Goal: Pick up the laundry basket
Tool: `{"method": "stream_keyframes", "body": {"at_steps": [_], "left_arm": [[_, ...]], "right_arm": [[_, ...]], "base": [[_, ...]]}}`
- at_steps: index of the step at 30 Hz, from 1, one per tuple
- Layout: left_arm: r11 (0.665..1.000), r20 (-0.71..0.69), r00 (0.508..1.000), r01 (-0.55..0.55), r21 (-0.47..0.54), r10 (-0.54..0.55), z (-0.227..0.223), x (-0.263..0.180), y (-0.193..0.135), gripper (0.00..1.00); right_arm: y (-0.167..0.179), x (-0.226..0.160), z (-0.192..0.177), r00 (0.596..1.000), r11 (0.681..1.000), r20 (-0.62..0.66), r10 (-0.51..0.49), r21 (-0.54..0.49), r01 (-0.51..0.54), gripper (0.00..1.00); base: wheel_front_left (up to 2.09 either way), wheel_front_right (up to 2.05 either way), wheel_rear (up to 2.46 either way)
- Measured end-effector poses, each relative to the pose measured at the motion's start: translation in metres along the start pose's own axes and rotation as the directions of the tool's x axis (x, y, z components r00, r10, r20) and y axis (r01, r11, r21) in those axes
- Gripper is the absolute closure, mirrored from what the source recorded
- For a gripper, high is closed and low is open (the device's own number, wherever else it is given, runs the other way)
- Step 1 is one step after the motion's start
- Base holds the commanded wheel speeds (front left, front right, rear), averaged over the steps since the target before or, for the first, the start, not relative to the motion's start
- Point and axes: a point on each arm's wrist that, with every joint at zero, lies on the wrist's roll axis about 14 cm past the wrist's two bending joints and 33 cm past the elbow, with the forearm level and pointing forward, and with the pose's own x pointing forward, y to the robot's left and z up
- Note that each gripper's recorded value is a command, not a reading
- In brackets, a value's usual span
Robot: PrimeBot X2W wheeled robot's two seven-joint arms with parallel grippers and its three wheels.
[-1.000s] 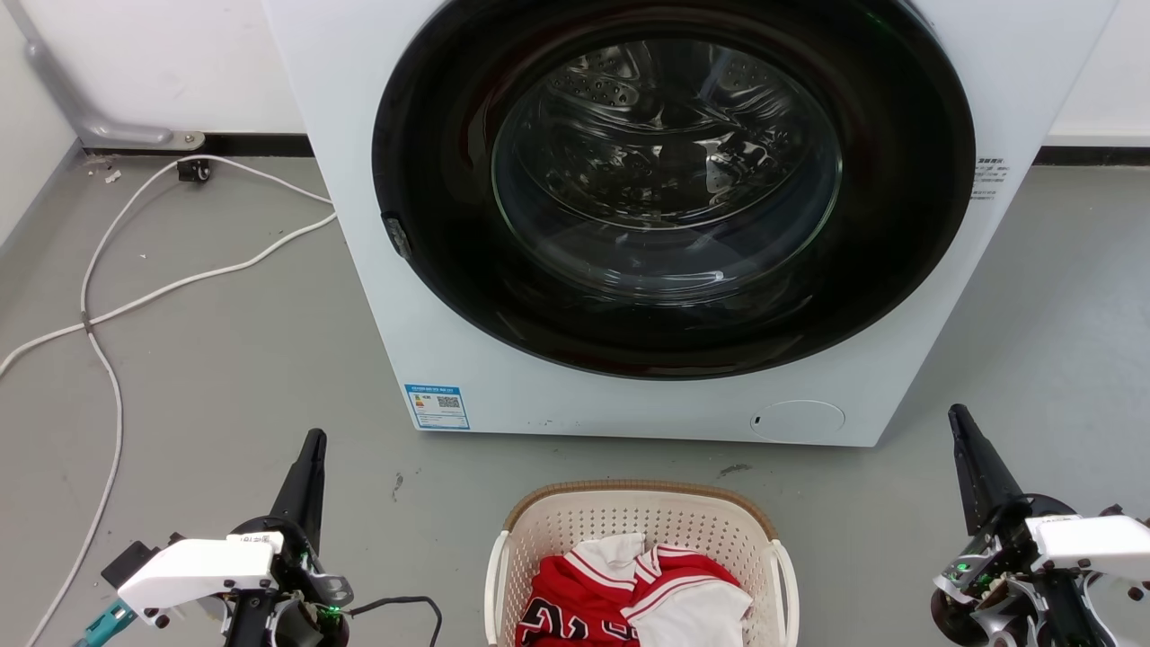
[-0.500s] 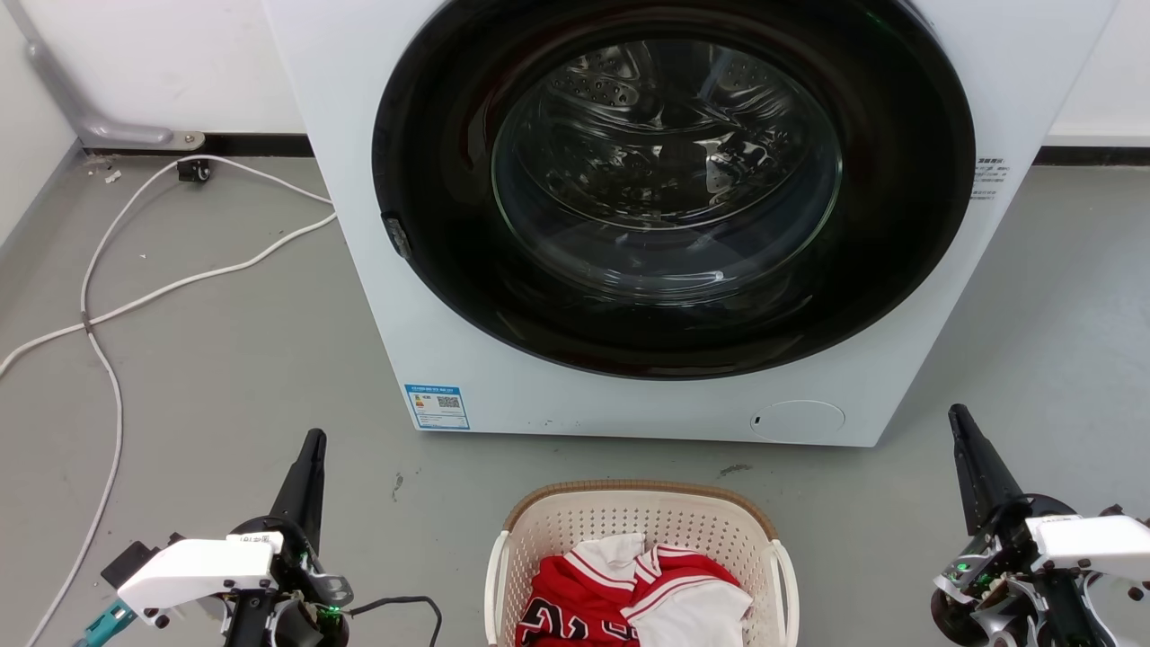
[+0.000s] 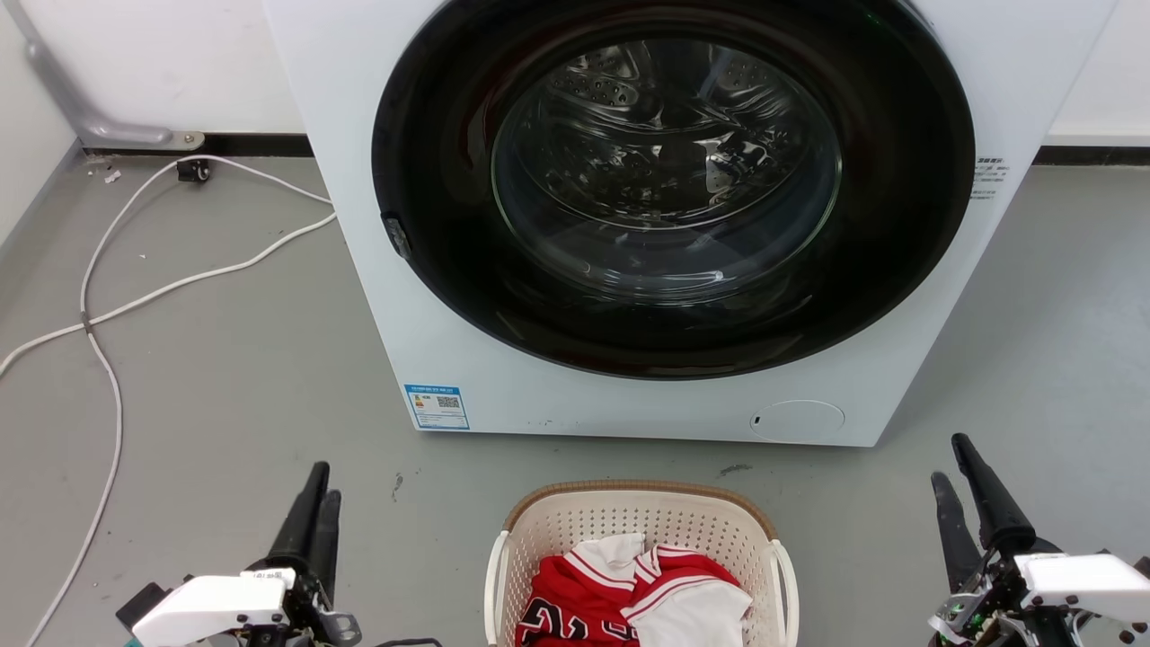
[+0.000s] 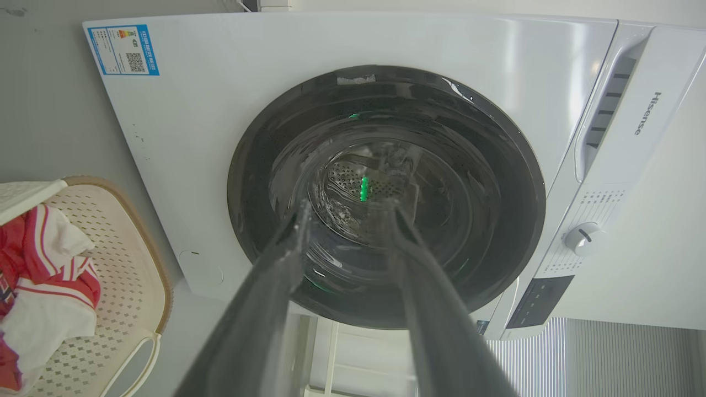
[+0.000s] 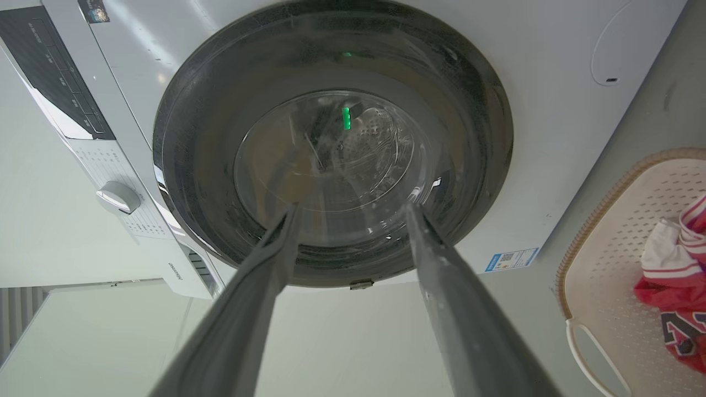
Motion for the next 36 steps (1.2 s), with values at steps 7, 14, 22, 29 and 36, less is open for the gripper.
{"method": "stream_keyframes", "body": {"at_steps": [7, 14, 22, 29, 36], "left_arm": [[1.000, 0.027, 1.000, 0.008, 0.027, -0.008, 0.003, 0.000, -0.003, 0.00], [0.998, 0.056, 0.998, 0.008, 0.068, -0.012, 0.007, -0.001, -0.004, 0.00], [0.988, 0.119, 0.993, -0.006, 0.153, -0.012, 0.024, -0.003, -0.004, 0.00], [0.972, 0.167, 0.986, -0.022, 0.235, -0.018, 0.037, -0.005, -0.008, 0.00], [0.941, 0.195, 0.980, -0.028, 0.336, -0.040, 0.042, -0.004, -0.019, 0.00]], "right_arm": [[0.000, 0.000, 0.002, 1.000, 1.000, 0.025, 0.000, -0.015, 0.000, 0.00], [-0.002, -0.001, 0.006, 0.999, 0.999, 0.054, -0.006, -0.046, 0.009, 0.00], [-0.003, -0.003, 0.024, 0.993, 0.981, 0.117, -0.010, -0.192, 0.032, 0.00], [0.018, -0.002, 0.041, 0.984, 0.938, 0.169, 0.056, -0.348, 0.006, 0.00], [0.042, 0.000, 0.042, 0.977, 0.846, 0.167, 0.133, -0.533, -0.024, 0.00]], "base": [[0.00, 0.00, 0.00], [0.00, 0.00, 0.00], [0.00, 0.00, 0.00], [0.00, 0.00, 0.00], [0.00, 0.00, 0.00]]}}
